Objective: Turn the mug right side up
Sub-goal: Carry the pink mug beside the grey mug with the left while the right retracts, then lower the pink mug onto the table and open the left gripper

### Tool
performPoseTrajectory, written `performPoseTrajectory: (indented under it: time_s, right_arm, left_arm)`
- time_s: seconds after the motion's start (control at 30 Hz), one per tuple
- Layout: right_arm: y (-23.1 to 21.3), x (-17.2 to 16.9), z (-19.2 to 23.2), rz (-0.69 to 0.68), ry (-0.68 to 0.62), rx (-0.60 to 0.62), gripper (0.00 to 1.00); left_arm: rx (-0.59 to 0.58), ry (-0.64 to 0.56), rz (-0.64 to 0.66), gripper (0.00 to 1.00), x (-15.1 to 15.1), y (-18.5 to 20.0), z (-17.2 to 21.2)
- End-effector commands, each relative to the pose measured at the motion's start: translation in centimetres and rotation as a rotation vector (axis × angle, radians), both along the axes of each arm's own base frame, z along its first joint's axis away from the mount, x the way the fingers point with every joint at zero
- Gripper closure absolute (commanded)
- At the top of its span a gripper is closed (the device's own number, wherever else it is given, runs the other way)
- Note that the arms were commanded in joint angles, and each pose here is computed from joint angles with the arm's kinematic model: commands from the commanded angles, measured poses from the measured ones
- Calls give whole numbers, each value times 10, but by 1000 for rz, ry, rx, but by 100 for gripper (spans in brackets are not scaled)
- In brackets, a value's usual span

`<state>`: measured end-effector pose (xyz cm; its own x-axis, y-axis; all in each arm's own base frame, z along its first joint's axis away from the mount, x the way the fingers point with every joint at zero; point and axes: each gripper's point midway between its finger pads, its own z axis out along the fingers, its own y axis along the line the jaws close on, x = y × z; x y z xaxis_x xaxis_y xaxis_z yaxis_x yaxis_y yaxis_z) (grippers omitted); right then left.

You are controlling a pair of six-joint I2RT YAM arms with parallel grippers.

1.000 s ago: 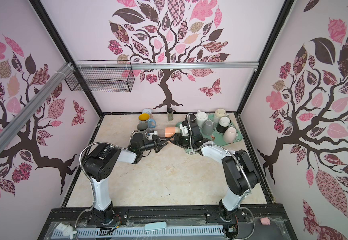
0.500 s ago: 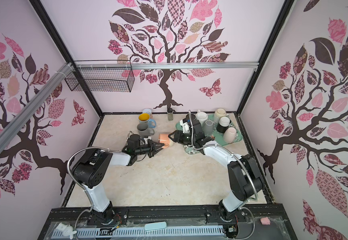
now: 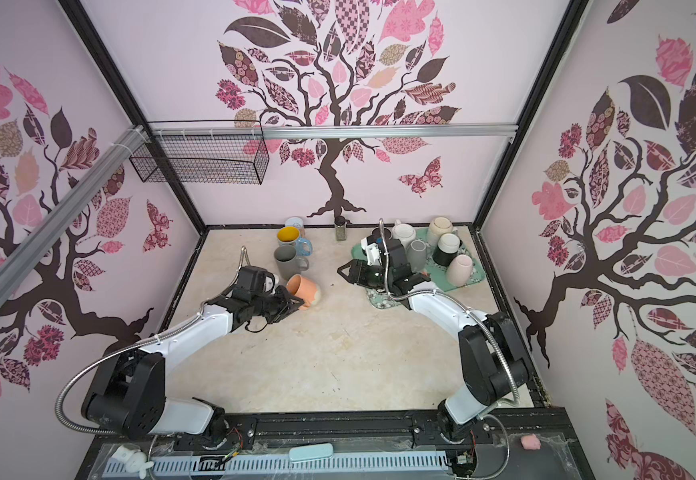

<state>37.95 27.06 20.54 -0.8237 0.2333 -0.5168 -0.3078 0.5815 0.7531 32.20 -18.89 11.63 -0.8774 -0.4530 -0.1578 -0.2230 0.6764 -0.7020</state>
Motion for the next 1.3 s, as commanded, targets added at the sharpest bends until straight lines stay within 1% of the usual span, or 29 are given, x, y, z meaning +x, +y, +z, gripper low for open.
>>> performPoseTrajectory:
  time_s: [0.0, 0.07, 0.23, 0.4, 0.47, 0.7, 0.87, 0.97, 1.03, 1.07, 1.1, 1.2, 1.27]
  right_arm:
    - [-3, -4, 25, 9, -71, 26, 43]
    - [-3, -5, 25, 13, -69, 29, 43]
    - [-2, -6, 24, 21, -65, 35, 43]
    - [-2, -7, 22, 26, -62, 33, 43]
    - [-2, -6, 21, 26, -61, 32, 43]
    - [-5, -6, 18, 24, -55, 27, 43]
    - [-7, -8, 16, 26, -51, 17, 43]
    - [-7, -8, 13, 25, -44, 13, 43]
    - [-7, -8, 12, 29, -41, 17, 43]
    - [-6, -8, 12, 34, -38, 20, 43]
    - [-5, -8, 12, 36, -34, 22, 43]
    - [-5, -8, 13, 38, -36, 23, 43]
    - [-5, -7, 13, 34, -36, 21, 43]
  left_arm:
    - [206, -127, -1, 100, 9, 29, 27]
    - [281, -129, 25, 100, 8, 41, 27]
    - [446, -160, 40, 100, 14, 62, 30]
    - [599, -192, 38, 100, 26, 71, 35]
    - [663, -212, 29, 100, 31, 69, 35]
    - [726, -191, 17, 100, 48, 63, 22]
    - [796, -186, 44, 100, 56, 72, 18]
    - [820, -183, 66, 100, 59, 76, 15]
    - [819, -158, 83, 100, 59, 76, 11]
    - [804, -148, 82, 96, 60, 73, 9]
    - [789, -141, 77, 89, 61, 69, 6]
    - [746, -121, 75, 76, 61, 60, 3]
    - [719, -124, 76, 69, 61, 55, 6]
